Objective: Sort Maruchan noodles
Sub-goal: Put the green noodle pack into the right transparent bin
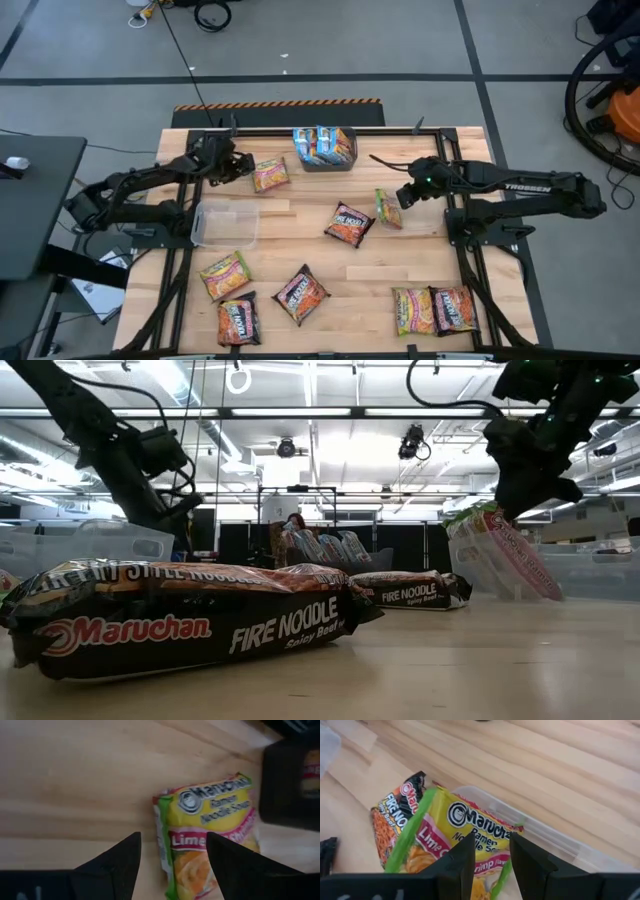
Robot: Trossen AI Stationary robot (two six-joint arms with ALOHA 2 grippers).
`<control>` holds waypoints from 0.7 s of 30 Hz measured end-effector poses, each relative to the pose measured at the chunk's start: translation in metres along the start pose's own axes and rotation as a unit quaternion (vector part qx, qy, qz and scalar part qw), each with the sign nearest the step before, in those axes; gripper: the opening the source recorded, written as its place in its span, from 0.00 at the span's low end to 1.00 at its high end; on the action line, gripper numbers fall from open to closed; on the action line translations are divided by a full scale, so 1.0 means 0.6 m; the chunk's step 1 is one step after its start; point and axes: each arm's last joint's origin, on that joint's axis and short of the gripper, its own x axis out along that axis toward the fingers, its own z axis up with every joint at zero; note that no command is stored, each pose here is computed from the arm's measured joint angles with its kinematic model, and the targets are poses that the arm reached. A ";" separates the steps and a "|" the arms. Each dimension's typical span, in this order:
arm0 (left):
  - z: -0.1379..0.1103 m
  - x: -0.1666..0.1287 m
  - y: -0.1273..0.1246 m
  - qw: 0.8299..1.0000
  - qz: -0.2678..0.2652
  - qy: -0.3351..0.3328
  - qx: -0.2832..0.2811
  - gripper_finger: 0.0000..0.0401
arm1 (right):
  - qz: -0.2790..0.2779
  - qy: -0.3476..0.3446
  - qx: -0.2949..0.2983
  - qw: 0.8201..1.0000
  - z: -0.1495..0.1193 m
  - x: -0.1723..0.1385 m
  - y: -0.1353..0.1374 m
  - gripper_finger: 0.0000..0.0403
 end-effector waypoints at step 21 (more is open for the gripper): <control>-0.076 0.055 -0.047 0.999 -0.025 0.007 0.039 0.16 | 0.024 -0.024 -0.093 0.995 -0.004 -0.026 -0.007 0.32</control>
